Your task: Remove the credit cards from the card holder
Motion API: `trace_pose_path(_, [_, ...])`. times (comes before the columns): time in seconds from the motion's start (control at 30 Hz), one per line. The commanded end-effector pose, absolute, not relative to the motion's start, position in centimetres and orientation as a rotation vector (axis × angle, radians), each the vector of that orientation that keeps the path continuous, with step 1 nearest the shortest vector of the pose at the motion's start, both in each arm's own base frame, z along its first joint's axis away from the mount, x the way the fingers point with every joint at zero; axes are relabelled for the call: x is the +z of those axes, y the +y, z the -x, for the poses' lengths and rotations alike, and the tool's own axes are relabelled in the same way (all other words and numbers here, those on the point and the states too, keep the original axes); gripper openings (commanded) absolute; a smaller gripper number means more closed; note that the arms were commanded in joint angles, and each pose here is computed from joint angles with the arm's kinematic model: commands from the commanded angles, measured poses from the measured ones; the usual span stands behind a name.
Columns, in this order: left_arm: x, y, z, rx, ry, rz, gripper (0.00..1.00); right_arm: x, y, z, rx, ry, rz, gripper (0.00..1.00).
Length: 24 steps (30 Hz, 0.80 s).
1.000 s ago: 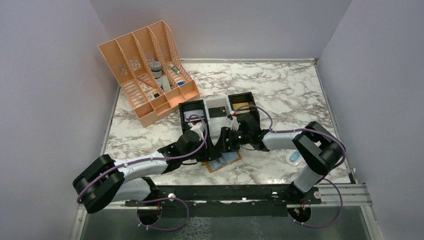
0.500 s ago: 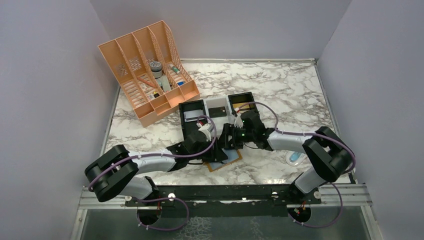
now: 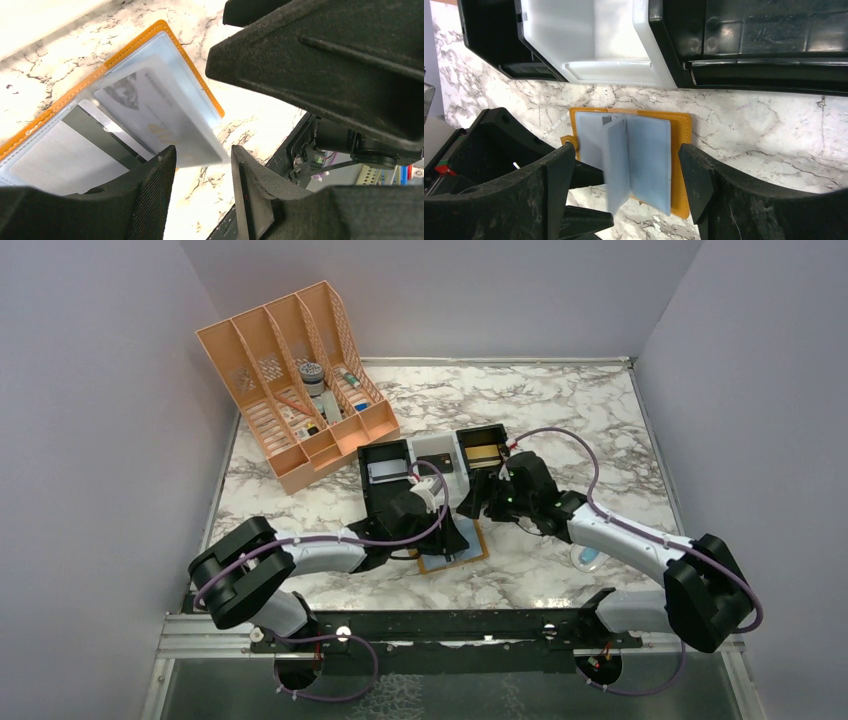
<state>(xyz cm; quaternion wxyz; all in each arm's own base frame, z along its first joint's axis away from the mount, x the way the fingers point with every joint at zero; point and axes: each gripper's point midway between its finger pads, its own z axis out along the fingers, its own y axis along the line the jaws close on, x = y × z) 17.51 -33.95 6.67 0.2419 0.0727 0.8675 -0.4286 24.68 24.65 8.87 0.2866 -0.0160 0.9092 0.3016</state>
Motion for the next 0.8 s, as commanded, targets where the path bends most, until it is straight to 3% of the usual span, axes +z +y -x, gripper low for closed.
trace_pose_path(0.0, [8.6,-33.9,-17.8,-1.168,2.295,-0.253,0.48,9.1,23.3,-24.7,0.735,2.417,0.045,0.75])
trace_pose_path(0.27, [9.4,-32.8,-17.6,-1.103,2.321,-0.278,0.52,10.4,24.4,-24.0,0.846,2.385,0.076,0.6])
trace_pose_path(0.4, [9.5,-31.3,-18.0,-1.022,2.322,-0.231,0.52,11.0,26.7,-22.6,1.04,2.358,0.19,0.51])
trace_pose_path(0.6, [7.3,-28.9,-18.3,-0.844,2.416,-0.178,0.48,9.7,29.2,-21.2,1.231,2.397,0.322,0.36])
trace_pose_path(0.77, [6.5,-28.9,-18.1,-0.843,2.44,-0.176,0.45,8.3,30.0,-20.6,1.302,2.439,0.348,0.33])
